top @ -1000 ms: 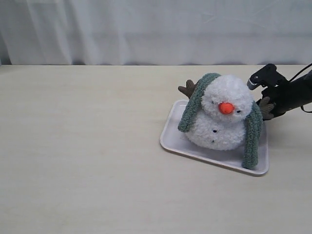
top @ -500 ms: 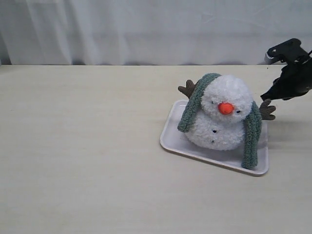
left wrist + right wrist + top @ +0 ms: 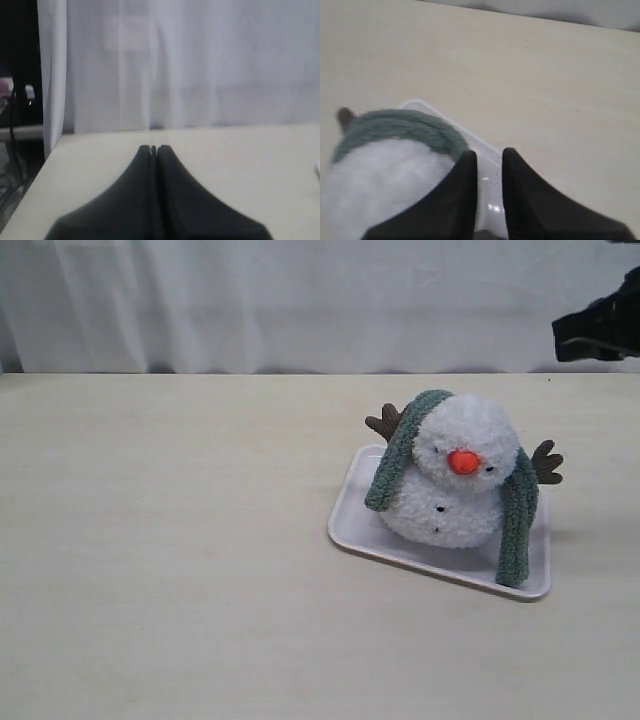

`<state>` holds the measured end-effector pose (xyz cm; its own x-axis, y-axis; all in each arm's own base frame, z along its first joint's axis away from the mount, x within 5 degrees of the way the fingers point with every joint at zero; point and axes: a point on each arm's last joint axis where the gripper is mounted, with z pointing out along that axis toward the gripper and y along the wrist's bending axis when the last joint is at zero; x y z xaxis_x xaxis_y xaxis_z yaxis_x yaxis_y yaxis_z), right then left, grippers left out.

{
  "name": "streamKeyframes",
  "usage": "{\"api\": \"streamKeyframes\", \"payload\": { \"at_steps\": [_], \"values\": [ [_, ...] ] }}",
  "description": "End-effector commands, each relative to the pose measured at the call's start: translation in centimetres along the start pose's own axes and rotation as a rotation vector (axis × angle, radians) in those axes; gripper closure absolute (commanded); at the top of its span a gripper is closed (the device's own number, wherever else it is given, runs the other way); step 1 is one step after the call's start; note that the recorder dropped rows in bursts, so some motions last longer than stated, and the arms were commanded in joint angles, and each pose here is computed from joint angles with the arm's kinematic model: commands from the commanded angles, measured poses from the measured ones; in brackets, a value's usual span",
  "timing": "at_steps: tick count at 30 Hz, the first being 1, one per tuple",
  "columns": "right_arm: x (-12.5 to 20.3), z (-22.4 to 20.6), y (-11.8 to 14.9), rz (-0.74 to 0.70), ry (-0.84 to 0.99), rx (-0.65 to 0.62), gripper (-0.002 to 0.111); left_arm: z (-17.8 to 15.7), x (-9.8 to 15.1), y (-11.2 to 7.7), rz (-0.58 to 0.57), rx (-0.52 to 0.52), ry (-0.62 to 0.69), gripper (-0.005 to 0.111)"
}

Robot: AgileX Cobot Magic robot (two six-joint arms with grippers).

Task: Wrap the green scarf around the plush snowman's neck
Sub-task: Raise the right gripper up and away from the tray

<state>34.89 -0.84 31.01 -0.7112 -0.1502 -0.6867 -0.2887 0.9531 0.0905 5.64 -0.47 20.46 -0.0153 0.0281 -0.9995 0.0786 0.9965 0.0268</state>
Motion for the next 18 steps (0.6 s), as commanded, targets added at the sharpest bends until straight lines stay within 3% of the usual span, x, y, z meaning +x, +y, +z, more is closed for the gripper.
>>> {"api": "streamKeyframes", "payload": {
  "at_steps": [1,5,13,15,18],
  "values": [
    [-0.9,-1.9,3.9,-0.034,-0.043,-0.184,0.090,-0.2,-1.9,0.4,-0.157,-0.024,-0.220,0.107],
    [-1.2,-2.6,6.5,-0.102,-0.050,-0.244,0.090,-0.4,-2.4,0.6,-0.206,-0.036,-0.283,0.107],
    [-1.7,-4.6,8.0,-0.137,-0.115,-0.251,0.095,-1.2,-4.2,1.1,-0.486,-0.001,-0.513,0.107],
    [-1.7,-5.0,8.1,-0.141,-0.124,-0.250,0.103,-1.4,-4.7,0.8,-0.468,0.041,-0.561,0.107],
    [-1.7,-5.1,8.2,-0.138,-0.127,-0.255,0.104,-1.2,-6.0,0.0,-0.391,0.114,-0.541,0.107]
  ]
}}
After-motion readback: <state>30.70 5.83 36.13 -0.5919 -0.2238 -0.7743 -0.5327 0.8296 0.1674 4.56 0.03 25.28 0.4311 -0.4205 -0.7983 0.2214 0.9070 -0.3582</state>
